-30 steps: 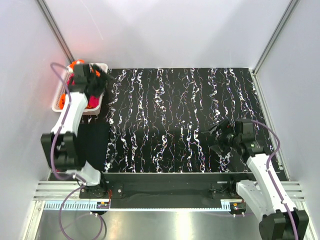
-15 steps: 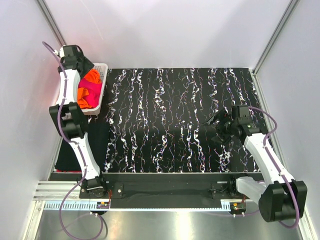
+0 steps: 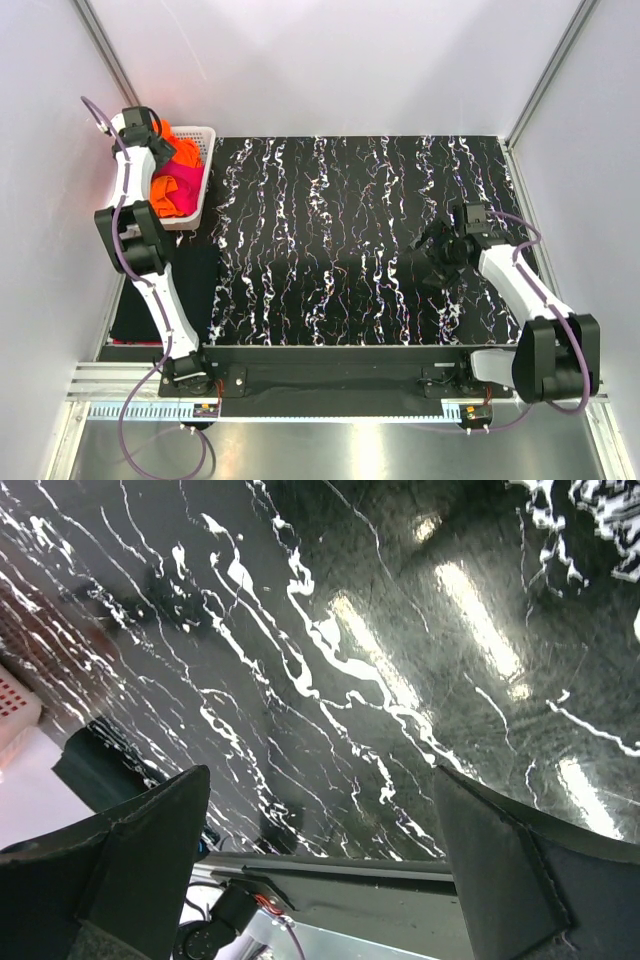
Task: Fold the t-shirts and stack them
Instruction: Grab the tshirt from the pile
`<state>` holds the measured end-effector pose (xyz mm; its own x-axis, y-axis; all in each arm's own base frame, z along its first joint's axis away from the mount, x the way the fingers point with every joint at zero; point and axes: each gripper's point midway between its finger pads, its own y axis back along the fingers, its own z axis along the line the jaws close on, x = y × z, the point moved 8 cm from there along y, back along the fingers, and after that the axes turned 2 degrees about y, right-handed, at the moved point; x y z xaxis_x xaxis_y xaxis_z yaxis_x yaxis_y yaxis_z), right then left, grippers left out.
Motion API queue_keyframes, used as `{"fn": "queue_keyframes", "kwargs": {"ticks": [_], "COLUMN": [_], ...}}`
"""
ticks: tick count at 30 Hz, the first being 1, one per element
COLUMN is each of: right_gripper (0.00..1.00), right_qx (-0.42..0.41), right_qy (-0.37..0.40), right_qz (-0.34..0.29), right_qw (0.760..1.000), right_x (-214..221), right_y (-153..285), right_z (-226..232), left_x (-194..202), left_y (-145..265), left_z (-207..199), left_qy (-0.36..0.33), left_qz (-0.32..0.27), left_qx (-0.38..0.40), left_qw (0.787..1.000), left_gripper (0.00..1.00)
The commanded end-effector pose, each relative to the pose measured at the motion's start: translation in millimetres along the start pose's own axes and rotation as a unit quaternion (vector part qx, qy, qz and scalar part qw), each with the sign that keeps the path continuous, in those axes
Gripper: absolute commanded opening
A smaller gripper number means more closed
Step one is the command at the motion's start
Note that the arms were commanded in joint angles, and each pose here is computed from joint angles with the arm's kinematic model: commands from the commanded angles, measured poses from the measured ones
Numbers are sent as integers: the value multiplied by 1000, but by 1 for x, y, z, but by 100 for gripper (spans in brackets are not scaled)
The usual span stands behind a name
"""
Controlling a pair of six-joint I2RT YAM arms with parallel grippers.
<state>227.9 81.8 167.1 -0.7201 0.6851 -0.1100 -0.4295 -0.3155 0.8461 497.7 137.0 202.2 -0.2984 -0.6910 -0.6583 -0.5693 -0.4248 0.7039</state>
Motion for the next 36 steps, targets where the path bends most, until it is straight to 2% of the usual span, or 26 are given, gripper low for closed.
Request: {"fn": "queue_keyframes", "kwargs": {"ticks": [1, 10, 15, 16, 18, 19, 22, 26, 31, 36], "right_gripper": [100, 100, 100, 100, 100, 100, 100, 100, 100, 100], "right_qx": [-15, -7, -8, -7, -8, -9, -14, -25, -45, -52], "right_qy": [25, 25, 28, 27, 27, 27, 28, 37, 45, 41], "right_qz": [-30, -11, -8, -5, -6, -6, -3, 8, 11, 12], "right_qw": [999, 1000, 1000, 1000, 1000, 1000, 1000, 999, 998, 998], "right_x": [-21, -35, -37, -36, -35, -35, -35, -36, -37, -34], "right_y": [4, -7, -7, -8, -7, -6, -6, -5, 1, 6], "right_z": [14, 14, 12, 10, 10, 9, 11, 15, 23, 24], "left_x": [-24, -27, -27, -28, -32, -37, -50, -56, -67, -67], "left_y": [1, -23, -30, -30, -25, -14, 13, 59, 119, 156], "left_z": [-2, -23, -28, -28, -30, -32, -39, -51, -63, -69], "left_qy": [4, 38, 36, 35, 33, 34, 27, 13, 33, 55], "left_qz": [-49, -43, -44, -45, -49, -55, -76, -94, -95, -99], "left_qx": [-5, 29, 44, 46, 51, 62, 78, 111, 193, 239], "left_qw": [999, 998, 997, 997, 997, 996, 994, 989, 976, 964], "left_gripper": [74, 64, 49, 38, 24, 13, 1, 0, 0, 0]}}
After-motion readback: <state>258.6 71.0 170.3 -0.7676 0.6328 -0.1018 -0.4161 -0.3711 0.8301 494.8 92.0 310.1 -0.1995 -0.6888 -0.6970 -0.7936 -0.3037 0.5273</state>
